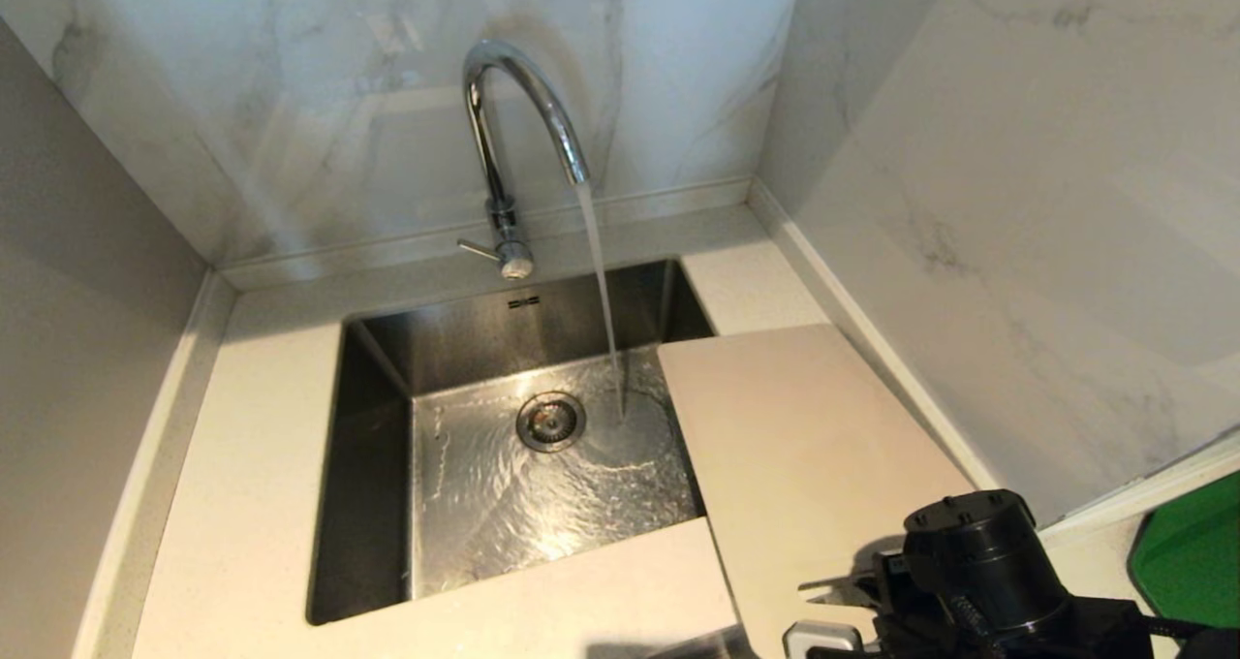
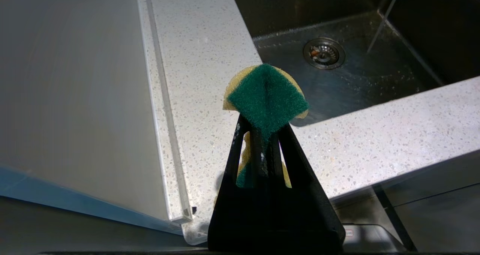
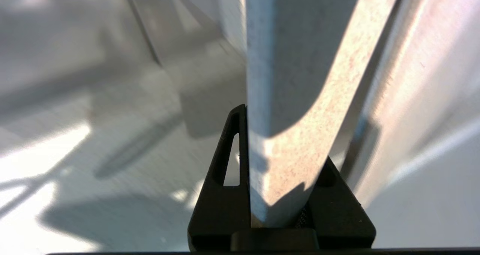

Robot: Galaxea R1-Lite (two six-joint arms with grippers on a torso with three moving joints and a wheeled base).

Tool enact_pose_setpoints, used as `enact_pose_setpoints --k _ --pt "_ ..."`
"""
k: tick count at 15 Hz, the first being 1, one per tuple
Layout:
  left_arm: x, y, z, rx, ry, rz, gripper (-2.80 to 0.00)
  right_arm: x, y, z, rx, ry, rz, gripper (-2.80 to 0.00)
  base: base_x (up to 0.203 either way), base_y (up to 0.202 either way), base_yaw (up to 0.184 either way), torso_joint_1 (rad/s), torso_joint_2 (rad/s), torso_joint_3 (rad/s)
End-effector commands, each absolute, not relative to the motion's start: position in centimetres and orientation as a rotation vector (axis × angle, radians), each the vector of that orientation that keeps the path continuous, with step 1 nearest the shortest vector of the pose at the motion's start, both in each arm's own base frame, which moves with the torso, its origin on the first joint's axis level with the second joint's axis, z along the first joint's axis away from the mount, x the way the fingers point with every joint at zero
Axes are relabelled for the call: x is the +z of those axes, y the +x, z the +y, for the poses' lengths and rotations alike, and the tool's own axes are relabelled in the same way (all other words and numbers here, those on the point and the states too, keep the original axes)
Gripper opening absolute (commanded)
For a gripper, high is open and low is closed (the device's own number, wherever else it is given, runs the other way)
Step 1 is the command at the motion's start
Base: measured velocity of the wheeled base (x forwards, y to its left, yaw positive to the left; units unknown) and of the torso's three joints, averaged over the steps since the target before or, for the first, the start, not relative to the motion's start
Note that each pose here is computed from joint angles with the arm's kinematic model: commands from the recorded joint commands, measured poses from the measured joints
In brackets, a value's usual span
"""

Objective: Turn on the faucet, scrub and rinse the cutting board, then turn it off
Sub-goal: Pick up the cutting board

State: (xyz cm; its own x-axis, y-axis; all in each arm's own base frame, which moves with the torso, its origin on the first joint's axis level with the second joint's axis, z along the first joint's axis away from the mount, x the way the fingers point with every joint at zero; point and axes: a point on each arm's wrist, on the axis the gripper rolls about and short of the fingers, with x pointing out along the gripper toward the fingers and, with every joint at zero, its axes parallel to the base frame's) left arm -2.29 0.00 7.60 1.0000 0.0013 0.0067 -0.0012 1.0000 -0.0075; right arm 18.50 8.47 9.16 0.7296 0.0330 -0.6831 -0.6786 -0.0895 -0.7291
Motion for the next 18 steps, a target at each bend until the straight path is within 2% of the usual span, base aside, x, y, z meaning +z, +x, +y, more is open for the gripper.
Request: enact_pose_setpoints --k 1,6,18 --pt "7.6 -2.3 0.0 0.002 -0.007 -0.006 -2.80 10.7 18.5 7.2 0.577 -1.610 0.500 -2.80 0.000 0.000 0.000 0.000 0.00 0.000" --pt "7.6 -2.3 0.0 0.002 -0.008 -0.006 -2.80 13.6 18.2 6.8 0.503 -1.675 0.374 -2.80 0.000 0.000 0.000 0.000 0.00 0.000" --pt "7.6 -2.3 0.0 0.003 -0.008 -0.006 -2.80 15.7 18.1 6.9 0.460 -1.735 0.257 -2.80 0.000 0.000 0.000 0.000 0.00 0.000"
